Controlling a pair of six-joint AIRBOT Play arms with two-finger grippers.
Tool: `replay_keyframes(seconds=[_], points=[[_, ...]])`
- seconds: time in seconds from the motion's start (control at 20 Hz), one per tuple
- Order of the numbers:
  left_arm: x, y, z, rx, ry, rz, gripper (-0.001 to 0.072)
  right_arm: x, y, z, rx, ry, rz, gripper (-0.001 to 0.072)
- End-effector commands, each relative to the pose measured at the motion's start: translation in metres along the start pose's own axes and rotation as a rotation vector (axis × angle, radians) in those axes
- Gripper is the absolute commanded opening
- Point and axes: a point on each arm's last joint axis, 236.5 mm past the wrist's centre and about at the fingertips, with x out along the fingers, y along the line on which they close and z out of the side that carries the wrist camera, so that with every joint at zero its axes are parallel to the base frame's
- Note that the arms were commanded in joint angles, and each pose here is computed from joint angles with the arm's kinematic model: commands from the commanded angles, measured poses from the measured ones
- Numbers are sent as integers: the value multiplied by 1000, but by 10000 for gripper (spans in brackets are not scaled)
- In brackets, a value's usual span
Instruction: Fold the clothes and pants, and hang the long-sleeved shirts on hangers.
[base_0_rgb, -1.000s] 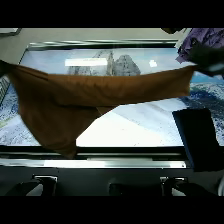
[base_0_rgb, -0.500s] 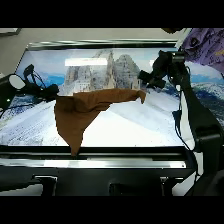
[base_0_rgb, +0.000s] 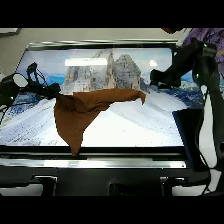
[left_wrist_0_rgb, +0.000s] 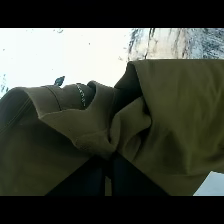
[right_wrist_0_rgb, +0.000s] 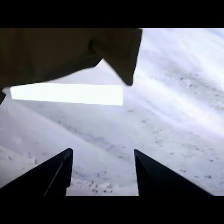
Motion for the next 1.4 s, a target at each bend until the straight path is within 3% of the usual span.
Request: replay_keyframes(seconds=[0.0,0.3,0.5,0.85,1.35], points=[[-1,-1,2,-20,-3,-2,16,26,74,-64,-11,81,249,454],[-1,-1,-4,-20,24,-1,16,138,207,-225,-65,149,340,496],[-1,-1,-4,-20,24,-1,16,165,258,-282,-111,157,381,496],[0,-1,-4,-20,25,-1,17,179,291,-271,-18,49,475,494],[0,-1,-5,-21,26,0,17,225,295,-267,112,76,444,473]])
